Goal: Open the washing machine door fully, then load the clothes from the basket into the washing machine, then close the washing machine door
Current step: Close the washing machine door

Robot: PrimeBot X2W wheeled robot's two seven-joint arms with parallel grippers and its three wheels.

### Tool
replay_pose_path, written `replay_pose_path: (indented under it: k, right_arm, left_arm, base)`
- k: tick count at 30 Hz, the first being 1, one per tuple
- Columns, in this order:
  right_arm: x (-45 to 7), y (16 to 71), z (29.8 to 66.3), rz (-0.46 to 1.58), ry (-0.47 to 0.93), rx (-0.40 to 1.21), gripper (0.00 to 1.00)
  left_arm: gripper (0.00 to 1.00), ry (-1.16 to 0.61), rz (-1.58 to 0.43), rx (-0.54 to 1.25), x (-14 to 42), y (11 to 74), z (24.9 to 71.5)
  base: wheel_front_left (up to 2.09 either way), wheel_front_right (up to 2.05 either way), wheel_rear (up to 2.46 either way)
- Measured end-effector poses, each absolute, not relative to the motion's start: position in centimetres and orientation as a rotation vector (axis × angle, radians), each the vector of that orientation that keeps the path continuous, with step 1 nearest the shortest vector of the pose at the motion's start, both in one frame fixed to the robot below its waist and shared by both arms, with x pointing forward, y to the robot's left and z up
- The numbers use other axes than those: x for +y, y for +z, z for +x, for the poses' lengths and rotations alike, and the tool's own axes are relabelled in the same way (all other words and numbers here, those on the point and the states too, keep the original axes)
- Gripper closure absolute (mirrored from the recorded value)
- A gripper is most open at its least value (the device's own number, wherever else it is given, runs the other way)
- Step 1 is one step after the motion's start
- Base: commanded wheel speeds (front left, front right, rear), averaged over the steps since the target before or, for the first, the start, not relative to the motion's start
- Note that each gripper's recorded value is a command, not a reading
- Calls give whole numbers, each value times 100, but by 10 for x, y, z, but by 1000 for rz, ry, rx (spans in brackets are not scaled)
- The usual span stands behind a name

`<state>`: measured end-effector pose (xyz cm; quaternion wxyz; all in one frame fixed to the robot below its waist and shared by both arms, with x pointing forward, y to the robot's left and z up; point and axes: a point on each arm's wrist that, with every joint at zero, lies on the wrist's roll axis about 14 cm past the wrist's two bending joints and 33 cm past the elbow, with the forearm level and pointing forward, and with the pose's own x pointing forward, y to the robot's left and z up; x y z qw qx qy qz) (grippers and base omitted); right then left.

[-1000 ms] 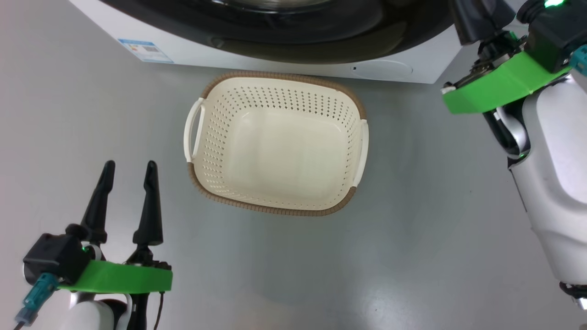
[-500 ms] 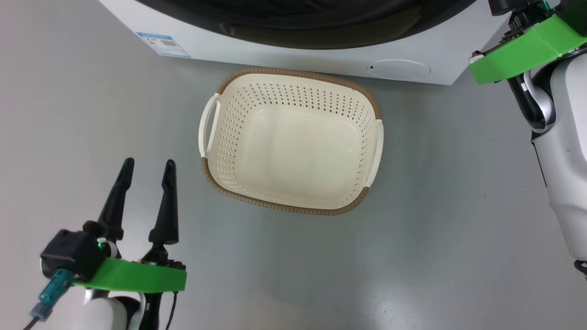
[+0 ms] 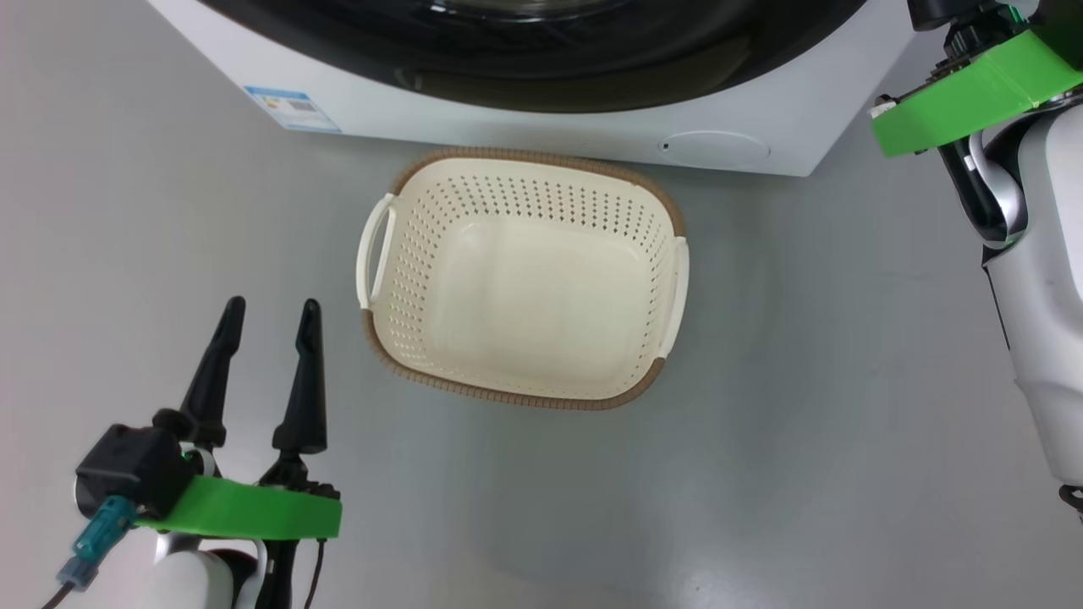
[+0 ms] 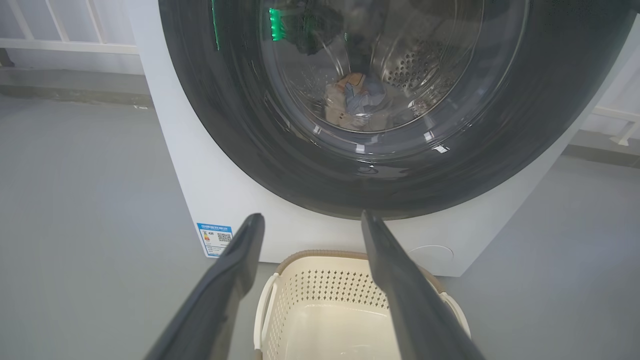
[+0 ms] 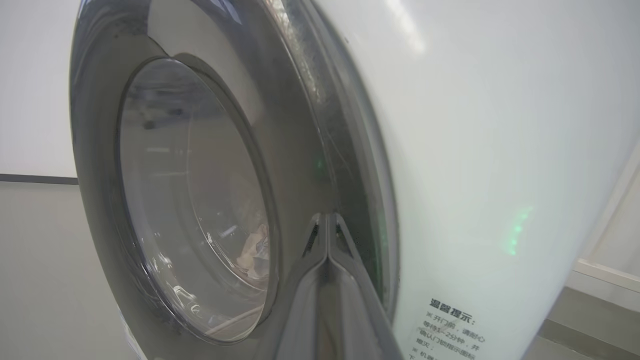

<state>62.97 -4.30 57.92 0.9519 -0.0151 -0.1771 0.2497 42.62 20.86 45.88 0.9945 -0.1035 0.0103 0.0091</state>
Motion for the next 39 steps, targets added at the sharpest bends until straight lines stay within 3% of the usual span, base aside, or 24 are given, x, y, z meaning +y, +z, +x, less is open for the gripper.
replay_pose_path:
  k: [3,8,10,12,13,14,23,39]
  right_arm:
    - [-48,586,625,-40,501,-371,100]
    - [-51,596,613,-46,503,-392,60]
    - [-52,600,606,-46,507,-399,52]
    - [-53,602,599,-50,510,-403,18]
    - [-54,604,595,-52,511,-408,6]
    - [-55,607,591,-53,511,-414,0]
    - [-74,624,547,-54,488,-449,0]
    - [-126,605,479,-36,359,-379,0]
  left_arm:
    - [0,17,-211,12,208,462,426]
    - [0,18,-210,-13,208,470,427]
    - [0,20,-212,-23,207,473,427]
    - [0,18,-215,-34,206,477,427]
    - [0,19,-219,-41,206,480,427]
    - [0,21,-222,-48,206,482,427]
    - [0,42,-234,-87,210,496,418]
    - [0,22,-209,-123,202,513,401]
  base:
    - [0,0,0]
    - [0,0,0]
    - [0,0,0]
    - [0,0,0]
    - [0,0,0]
    - [0,0,0]
    - [0,0,0]
    - [0,0,0]
